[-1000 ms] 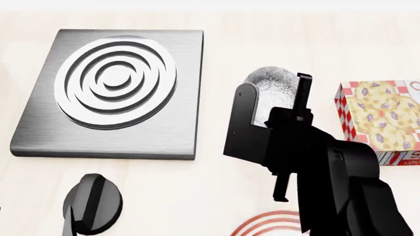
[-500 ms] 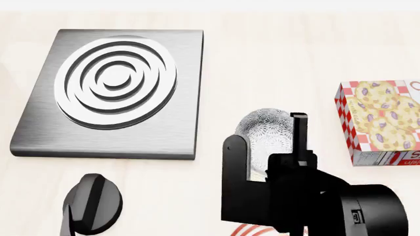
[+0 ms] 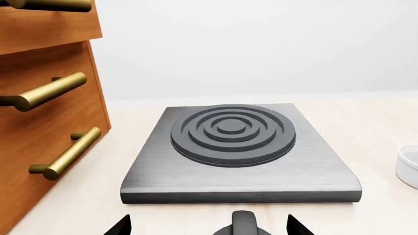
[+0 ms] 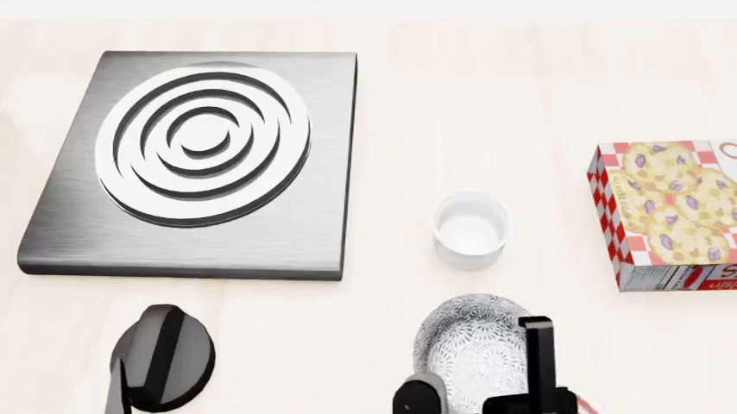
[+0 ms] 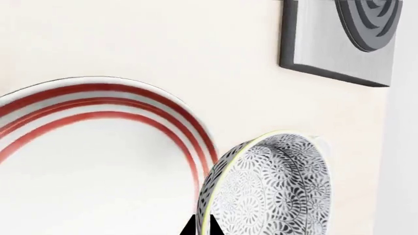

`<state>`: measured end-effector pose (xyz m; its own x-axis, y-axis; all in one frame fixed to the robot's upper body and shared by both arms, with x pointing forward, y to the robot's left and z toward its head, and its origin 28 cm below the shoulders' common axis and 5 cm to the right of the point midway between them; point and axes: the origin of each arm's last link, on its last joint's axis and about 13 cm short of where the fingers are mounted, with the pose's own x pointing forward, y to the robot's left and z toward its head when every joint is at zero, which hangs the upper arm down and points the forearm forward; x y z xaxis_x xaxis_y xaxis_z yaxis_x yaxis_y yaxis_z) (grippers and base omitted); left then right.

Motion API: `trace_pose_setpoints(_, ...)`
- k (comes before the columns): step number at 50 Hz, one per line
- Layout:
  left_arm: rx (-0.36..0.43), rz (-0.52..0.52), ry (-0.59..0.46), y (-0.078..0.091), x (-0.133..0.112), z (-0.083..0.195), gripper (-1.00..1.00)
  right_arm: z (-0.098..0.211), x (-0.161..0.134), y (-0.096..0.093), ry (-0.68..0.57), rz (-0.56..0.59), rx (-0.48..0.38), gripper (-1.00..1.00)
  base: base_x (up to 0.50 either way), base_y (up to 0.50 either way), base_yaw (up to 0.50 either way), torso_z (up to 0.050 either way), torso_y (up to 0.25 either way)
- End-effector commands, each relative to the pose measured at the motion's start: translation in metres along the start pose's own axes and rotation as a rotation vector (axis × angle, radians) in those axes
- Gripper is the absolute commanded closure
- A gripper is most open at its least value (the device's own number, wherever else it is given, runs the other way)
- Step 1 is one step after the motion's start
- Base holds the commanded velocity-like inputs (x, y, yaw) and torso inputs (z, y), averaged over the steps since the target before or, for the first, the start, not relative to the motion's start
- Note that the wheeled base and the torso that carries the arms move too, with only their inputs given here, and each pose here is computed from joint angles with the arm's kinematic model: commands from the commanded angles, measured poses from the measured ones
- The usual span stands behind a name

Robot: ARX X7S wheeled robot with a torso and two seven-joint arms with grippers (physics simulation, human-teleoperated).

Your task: Pick the akita bowl on the ramekin and place it on the plate.

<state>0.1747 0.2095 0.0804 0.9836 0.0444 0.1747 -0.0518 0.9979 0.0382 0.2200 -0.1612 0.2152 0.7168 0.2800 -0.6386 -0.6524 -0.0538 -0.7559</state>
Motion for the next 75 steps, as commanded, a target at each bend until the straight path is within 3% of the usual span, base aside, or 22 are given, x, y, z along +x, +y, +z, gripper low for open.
trace_pose_setpoints(1, 0.001, 0.0, 0.001, 0.0, 0.0, 0.0, -1.0, 0.001, -0.02, 0.018, 0.013, 0.018, -0.001, 1.0, 0.0, 0.0, 0.0, 0.0, 0.0)
trace_pose_setpoints(14, 0.002, -0.002, 0.002, -0.001, -0.001, 0.0, -1.0, -0.002, -0.029, 0.029, 0.023, 0.028, 0.023, 1.0, 0.0, 0.0, 0.0, 0.0, 0.0)
trace_pose_setpoints(28, 0.001, 0.0, 0.002, 0.0, 0.0, 0.0, -1.0, -0.004, -0.025, 0.035, 0.034, 0.046, 0.026, 1.0, 0.0, 0.0, 0.0, 0.0, 0.0)
trace_pose_setpoints(58, -0.001, -0.001, 0.003, -0.001, -0.001, 0.0, -1.0, -0.007, -0.009, 0.069, -0.001, 0.117, 0.071, 1.0, 0.0, 0.0, 0.0, 0.0, 0.0)
trace_pose_setpoints(75, -0.001, -0.001, 0.001, -0.001, -0.001, 0.001, -1.0, -0.009, -0.005, 0.073, -0.012, 0.119, 0.089, 1.0, 0.0, 0.0, 0.0, 0.0, 0.001)
